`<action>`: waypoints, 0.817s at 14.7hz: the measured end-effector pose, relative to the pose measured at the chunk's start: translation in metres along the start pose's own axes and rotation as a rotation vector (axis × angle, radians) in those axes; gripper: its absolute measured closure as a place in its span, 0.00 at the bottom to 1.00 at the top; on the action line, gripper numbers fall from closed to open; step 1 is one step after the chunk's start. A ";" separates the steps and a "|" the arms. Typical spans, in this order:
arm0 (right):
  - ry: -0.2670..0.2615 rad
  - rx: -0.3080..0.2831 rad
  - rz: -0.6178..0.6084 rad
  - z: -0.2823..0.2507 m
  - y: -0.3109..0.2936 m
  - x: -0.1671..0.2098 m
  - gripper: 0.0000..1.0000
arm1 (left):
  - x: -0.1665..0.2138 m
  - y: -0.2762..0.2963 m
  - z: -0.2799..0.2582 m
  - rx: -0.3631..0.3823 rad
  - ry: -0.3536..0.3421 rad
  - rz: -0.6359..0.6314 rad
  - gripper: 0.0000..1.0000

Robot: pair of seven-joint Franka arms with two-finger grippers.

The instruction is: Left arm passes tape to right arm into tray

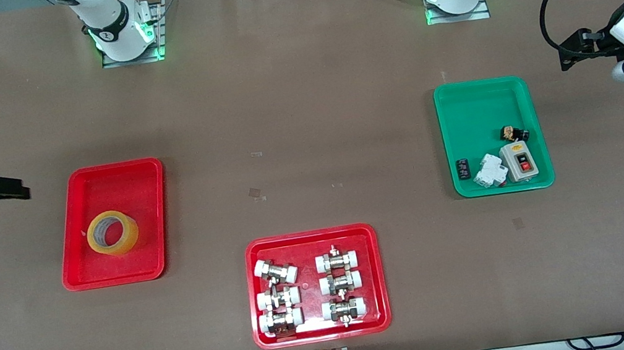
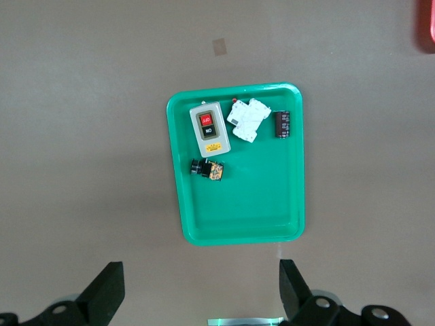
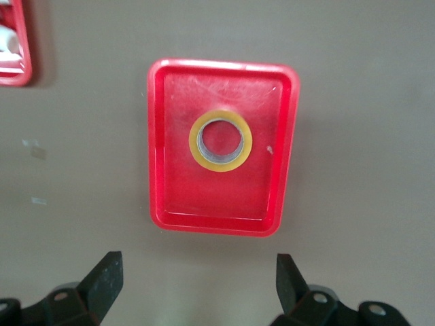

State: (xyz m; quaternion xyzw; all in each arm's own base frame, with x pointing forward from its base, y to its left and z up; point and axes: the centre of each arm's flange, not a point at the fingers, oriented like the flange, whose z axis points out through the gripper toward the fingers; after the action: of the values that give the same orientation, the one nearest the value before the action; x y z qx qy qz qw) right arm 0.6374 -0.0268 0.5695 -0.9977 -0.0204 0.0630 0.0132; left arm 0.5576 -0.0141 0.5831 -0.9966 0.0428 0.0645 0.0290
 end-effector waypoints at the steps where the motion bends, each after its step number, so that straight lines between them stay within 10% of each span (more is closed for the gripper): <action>1: 0.016 -0.003 0.014 -0.009 0.002 -0.001 0.00 | 0.001 -0.002 0.001 0.000 0.004 -0.003 0.00; 8: 0.184 -0.048 0.031 -0.027 0.012 0.014 0.00 | 0.002 0.007 -0.001 0.001 0.019 0.012 0.00; 12: 0.197 -0.070 0.029 -0.021 0.013 -0.006 0.00 | 0.001 0.008 -0.004 0.002 0.029 0.014 0.00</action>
State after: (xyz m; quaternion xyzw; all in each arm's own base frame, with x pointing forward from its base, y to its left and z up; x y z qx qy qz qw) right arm 0.6342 -0.0401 0.5911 -0.9991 -0.0068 -0.0358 -0.0206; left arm 0.5587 -0.0225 0.5865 -0.9971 0.0502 0.0500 0.0287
